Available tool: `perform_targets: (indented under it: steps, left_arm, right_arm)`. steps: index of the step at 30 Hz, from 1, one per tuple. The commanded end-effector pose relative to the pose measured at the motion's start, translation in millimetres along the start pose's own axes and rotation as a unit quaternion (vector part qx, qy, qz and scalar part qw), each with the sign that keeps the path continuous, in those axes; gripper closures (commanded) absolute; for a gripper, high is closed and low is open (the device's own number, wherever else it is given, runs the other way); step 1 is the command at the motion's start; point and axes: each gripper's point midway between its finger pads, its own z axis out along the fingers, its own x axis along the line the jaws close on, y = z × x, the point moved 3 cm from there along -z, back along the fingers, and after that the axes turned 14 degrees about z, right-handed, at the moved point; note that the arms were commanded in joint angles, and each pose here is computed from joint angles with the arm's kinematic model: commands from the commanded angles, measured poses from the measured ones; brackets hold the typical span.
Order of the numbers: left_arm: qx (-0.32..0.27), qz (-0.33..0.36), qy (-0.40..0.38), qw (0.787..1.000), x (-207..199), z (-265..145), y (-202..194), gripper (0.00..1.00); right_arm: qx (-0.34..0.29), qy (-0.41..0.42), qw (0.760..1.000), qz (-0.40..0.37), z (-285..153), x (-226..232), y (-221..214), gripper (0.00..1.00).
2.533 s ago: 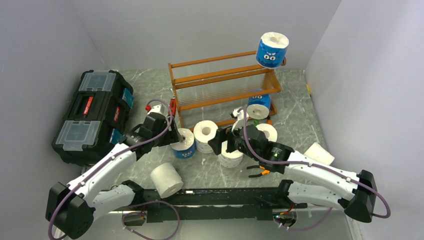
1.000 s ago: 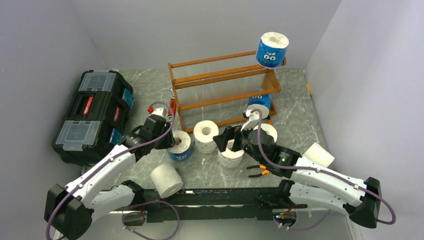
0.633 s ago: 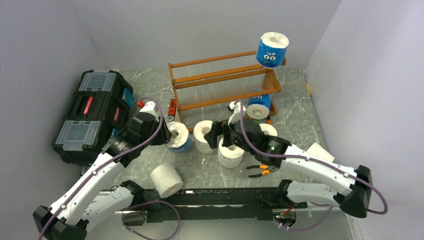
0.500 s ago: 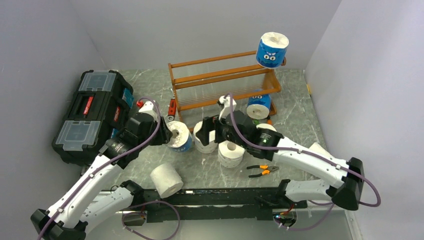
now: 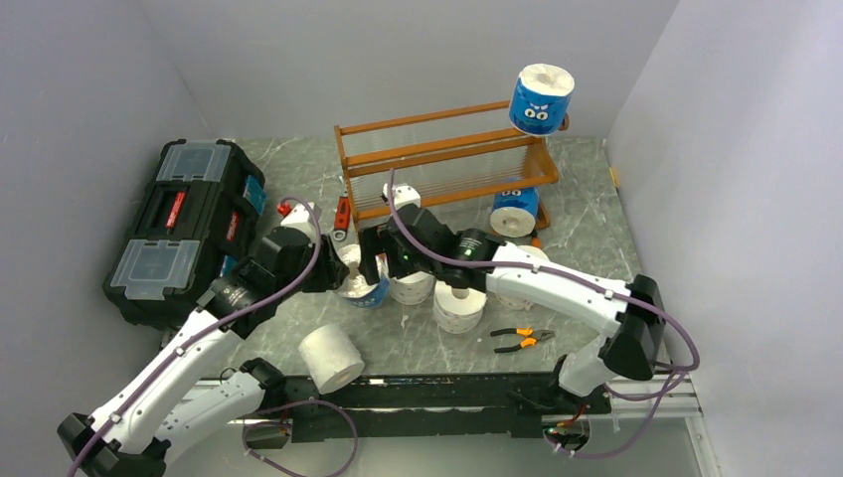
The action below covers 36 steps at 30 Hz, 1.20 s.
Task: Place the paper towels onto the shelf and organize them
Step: Pick up the paper towel from the center of the board.
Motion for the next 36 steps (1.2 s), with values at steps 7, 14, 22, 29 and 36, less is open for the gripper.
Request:
perform_targets:
  steps: [7,14,22,29,36]
  left_arm:
    - [-0.069,-0.022,-0.040,0.997,-14.7,-17.0,30.6,0.69]
    - [-0.070,-0.022,-0.040,0.997,-13.6,-17.6,27.2,0.69]
    - [-0.071,-0.020,-0.038,0.997,-12.2,-18.4,25.8,0.69]
    - [-0.068,-0.022,-0.038,0.997,-12.6,-15.1,24.0,0.68]
    - [-0.060,-0.020,-0.038,0.997,-14.6,-10.5,25.7,0.65]
  right_arm:
    - [-0.003,-0.032,0.999,0.011,11.4,2.4,4.8,0.02]
    - [0.003,-0.031,0.999,0.014,19.4,5.9,3.3,0.03]
    - [0.017,-0.042,0.999,0.011,28.9,3.2,-3.0,0.10]
    - [0.026,-0.041,0.999,0.006,31.6,3.6,-6.5,0.25]
    - [0.031,-0.065,0.997,-0.009,36.0,-0.3,-9.3,0.49]
